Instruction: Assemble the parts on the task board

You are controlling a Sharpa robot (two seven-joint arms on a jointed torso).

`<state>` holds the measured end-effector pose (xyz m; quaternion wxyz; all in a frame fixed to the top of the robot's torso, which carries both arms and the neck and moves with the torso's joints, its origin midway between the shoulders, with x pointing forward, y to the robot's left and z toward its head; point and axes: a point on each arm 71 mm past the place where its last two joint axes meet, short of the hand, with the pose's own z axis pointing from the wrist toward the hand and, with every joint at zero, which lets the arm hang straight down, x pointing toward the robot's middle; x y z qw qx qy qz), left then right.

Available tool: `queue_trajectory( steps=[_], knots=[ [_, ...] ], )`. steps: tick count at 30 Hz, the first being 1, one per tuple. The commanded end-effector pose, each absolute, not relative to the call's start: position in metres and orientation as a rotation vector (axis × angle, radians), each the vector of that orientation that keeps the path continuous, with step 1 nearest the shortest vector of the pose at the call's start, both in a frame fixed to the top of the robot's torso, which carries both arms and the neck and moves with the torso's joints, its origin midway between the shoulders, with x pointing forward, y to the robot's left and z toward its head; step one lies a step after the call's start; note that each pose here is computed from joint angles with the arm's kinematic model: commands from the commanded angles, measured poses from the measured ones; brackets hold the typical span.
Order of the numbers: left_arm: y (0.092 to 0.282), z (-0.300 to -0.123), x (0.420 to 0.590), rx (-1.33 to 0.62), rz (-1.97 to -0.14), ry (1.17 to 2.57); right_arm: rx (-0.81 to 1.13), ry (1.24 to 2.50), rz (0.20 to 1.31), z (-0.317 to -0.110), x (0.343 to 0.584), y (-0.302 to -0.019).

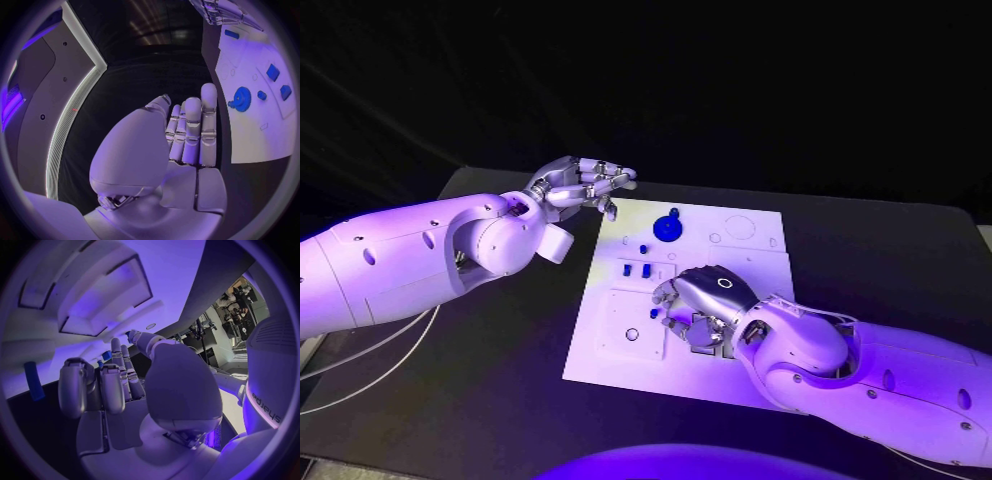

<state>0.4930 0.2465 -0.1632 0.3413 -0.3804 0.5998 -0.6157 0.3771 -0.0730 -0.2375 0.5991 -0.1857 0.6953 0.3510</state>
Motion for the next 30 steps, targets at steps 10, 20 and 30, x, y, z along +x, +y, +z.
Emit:
queue_trajectory(
  steps=[10,20,30],
  knots=[
    [0.247,-0.163,0.492,-0.980,-1.617,1.569,-0.372,1.504,0.771,-0.202,0.378,-0.109],
    [0.247,-0.163,0.491,-0.979,-1.617,1.571,-0.379,1.569,0.646,-0.179,0.398,-0.154],
    [0.247,-0.163,0.491,-0.978,-1.619,1.574,-0.420,1.678,0.542,-0.188,0.412,-0.173]
  ],
)
